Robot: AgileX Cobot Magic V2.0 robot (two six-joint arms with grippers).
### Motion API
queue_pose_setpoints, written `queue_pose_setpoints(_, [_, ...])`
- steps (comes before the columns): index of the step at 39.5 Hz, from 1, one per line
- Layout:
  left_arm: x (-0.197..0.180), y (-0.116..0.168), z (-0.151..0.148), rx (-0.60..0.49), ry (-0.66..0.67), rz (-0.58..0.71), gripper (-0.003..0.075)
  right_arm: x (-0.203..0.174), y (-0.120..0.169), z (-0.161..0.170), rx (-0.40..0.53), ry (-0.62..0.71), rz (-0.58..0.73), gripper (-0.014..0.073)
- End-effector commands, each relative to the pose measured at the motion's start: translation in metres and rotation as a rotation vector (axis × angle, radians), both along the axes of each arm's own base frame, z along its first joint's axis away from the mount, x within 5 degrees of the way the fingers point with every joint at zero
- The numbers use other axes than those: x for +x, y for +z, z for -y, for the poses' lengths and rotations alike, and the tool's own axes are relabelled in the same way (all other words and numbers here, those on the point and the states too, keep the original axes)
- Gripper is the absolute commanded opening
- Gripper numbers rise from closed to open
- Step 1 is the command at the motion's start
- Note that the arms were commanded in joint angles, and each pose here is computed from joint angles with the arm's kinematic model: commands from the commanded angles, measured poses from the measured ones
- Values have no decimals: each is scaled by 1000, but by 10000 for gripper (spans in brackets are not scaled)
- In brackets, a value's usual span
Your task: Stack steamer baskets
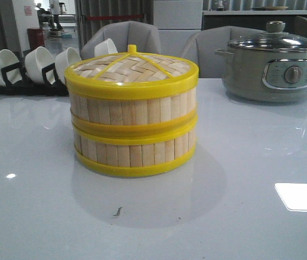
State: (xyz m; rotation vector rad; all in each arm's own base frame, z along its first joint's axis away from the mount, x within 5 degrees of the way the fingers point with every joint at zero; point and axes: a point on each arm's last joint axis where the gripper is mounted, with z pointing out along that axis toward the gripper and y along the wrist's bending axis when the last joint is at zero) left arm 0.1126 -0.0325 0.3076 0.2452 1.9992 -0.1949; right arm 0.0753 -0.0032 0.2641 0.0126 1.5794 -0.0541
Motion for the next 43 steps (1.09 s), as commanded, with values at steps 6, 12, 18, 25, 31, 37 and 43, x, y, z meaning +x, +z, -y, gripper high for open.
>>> queue_pose_setpoints(6, [3,16,1,-42,2,103,85,-1,16,0,-20,-2,95,68])
queue_pose_setpoints(12, [3,16,1,-42,2,103,85,-1,16,0,-20,-2,95,68])
queue_pose_setpoints(18, [3,16,1,-42,2,103,85,-1,16,0,-20,-2,95,68])
queue_pose_setpoints(25, [3,16,1,-42,2,103,85,-1,16,0,-20,-2,95,68])
queue_pose_setpoints(31, [3,16,1,-42,2,103,85,-1,16,0,-20,-2,95,68])
queue_pose_setpoints(37, [3,16,1,-42,2,103,85,-1,16,0,-20,-2,95,68])
queue_pose_setpoints(43, [2,18,-3,-34,29,116,85,-1,16,0,-20,-2,95,68])
